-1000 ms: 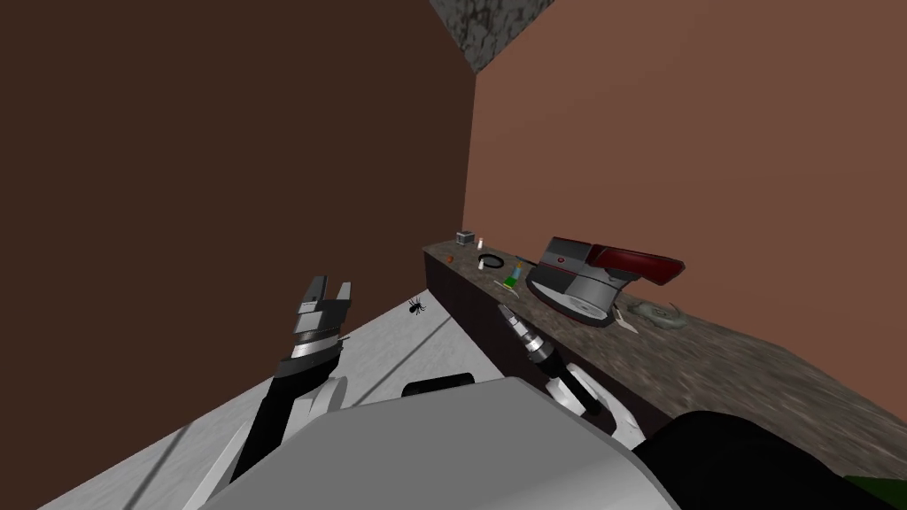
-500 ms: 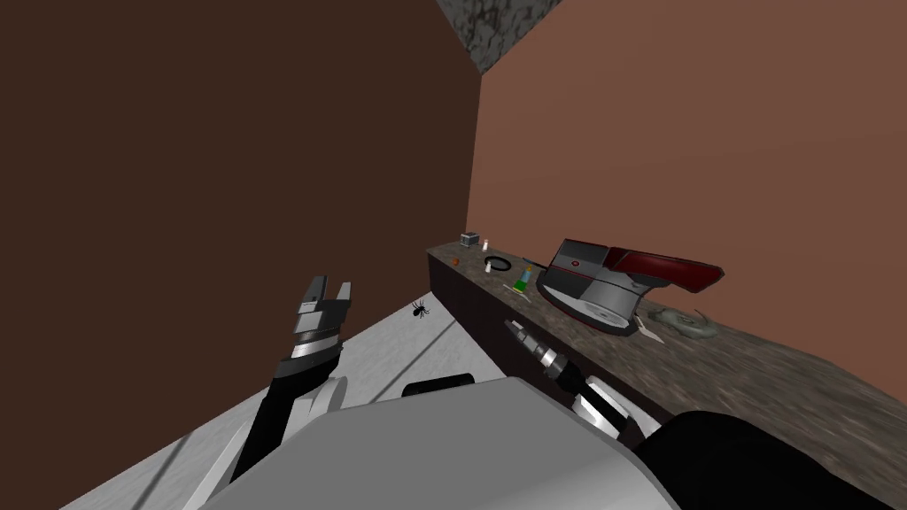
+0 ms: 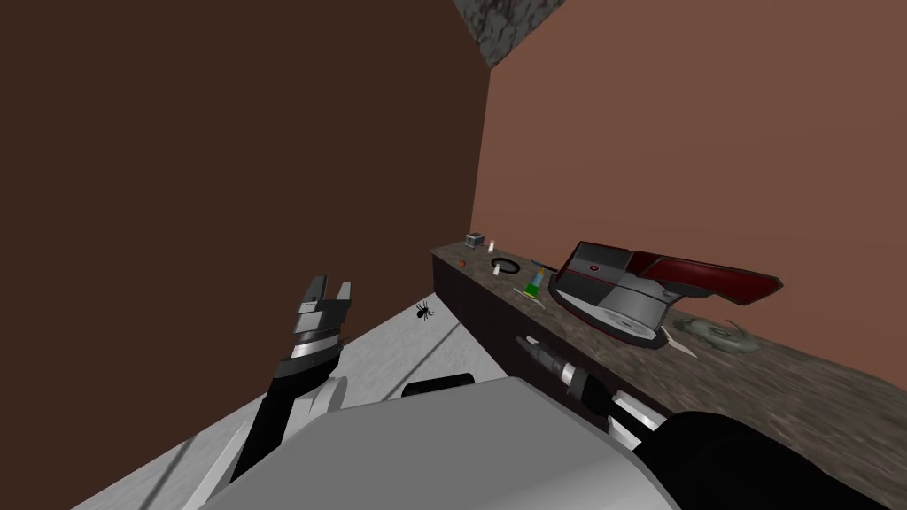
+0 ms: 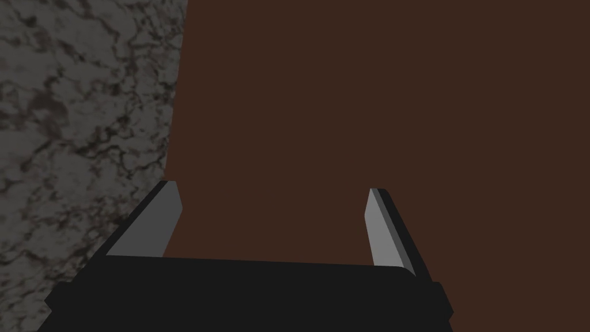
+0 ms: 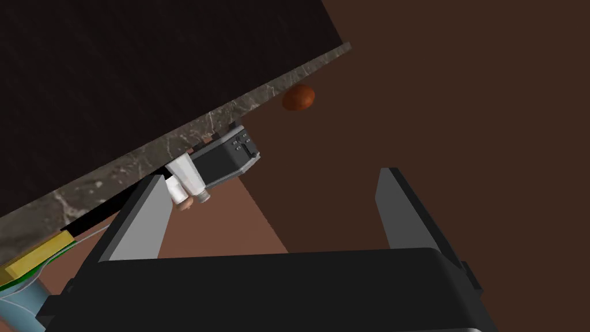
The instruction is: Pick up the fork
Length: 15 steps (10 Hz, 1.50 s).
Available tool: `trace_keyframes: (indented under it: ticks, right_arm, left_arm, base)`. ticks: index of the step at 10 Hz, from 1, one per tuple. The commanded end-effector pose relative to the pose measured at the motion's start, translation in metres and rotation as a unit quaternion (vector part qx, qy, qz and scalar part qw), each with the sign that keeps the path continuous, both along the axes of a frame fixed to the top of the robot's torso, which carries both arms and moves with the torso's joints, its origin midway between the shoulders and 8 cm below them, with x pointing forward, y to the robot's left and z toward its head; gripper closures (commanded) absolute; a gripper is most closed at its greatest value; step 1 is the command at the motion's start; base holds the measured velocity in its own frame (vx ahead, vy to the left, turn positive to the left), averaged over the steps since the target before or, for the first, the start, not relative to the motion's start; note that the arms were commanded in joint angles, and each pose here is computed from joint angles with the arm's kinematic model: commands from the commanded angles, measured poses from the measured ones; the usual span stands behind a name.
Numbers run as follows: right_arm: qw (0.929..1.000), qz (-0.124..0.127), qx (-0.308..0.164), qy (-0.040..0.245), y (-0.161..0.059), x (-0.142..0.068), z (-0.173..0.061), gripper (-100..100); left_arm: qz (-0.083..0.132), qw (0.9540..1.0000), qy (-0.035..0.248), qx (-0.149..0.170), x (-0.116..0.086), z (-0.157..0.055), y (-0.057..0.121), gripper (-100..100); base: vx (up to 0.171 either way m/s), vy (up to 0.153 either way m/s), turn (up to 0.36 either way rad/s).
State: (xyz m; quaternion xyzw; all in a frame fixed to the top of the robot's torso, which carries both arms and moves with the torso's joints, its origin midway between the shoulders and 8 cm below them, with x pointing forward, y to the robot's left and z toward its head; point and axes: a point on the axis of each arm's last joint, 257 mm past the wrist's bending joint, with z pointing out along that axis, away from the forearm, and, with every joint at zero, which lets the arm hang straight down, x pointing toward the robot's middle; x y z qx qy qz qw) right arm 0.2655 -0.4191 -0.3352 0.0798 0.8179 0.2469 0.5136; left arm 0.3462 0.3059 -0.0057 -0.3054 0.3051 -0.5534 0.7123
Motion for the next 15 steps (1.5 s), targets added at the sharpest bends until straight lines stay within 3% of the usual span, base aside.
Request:
trace_keyframes:
  ticks: [1,2,3,4,5,6,9,10,11,13,14,15]
  right_arm:
    - [0.9993,0.005,-0.031,0.022,-0.021,-0.009,-0.009,-100]
    - [0.9966,0.007,-0.062,0.054,-0.040,-0.031,-0.025,-100]
    - [0.9949,0.010,-0.079,0.062,-0.053,-0.033,-0.025,-100]
    - [0.9890,0.007,-0.112,0.096,-0.078,-0.059,-0.040,-100]
    - [0.9868,0.015,-0.126,0.100,-0.086,-0.057,-0.035,-100]
    - [0.9793,0.019,-0.155,0.129,-0.106,-0.078,-0.043,-100]
    - [0.9617,0.025,-0.213,0.171,-0.153,-0.104,-0.042,-100]
    - [0.9487,0.029,-0.244,0.199,-0.177,-0.125,-0.043,-100]
    - [0.9454,0.030,-0.253,0.203,-0.186,-0.125,-0.039,-100]
    - [0.9137,0.039,-0.314,0.255,-0.235,-0.161,-0.031,-100]
    - [0.9103,0.038,-0.322,0.257,-0.242,-0.162,-0.027,-100]
    - [0.8938,0.044,-0.348,0.279,-0.264,-0.177,-0.020,-100]
  left_arm:
    - [0.000,1.0000,0.000,0.000,0.000,0.000,0.000,0]
    - [0.000,1.0000,0.000,0.000,0.000,0.000,0.000,0]
    - [0.000,1.0000,0.000,0.000,0.000,0.000,0.000,0]
    - [0.000,1.0000,0.000,0.000,0.000,0.000,0.000,0]
    - [0.000,1.0000,0.000,0.000,0.000,0.000,0.000,0]
    - [0.000,1.0000,0.000,0.000,0.000,0.000,0.000,0]
    - [0.000,1.0000,0.000,0.000,0.000,0.000,0.000,0]
    - [0.000,1.0000,0.000,0.000,0.000,0.000,0.000,0]
    - [0.000,1.0000,0.000,0.000,0.000,0.000,0.000,0]
    - [0.000,1.0000,0.000,0.000,0.000,0.000,0.000,0]
    - [0.000,1.0000,0.000,0.000,0.000,0.000,0.000,0]
    - [0.000,1.0000,0.000,0.000,0.000,0.000,0.000,0]
  base:
    - [0.086,0.084,0.017]
    - [0.103,0.103,0.050]
    - [0.092,0.108,0.033]
    - [0.119,0.131,0.068]
    - [0.096,0.096,0.017]
    - [0.104,0.076,0.094]
    - [0.103,0.070,0.061]
    - [0.087,0.050,0.119]
    - [0.085,0.048,0.065]
    - [0.139,0.074,0.173]
    - [0.125,0.027,0.061]
    - [0.100,0.012,0.118]
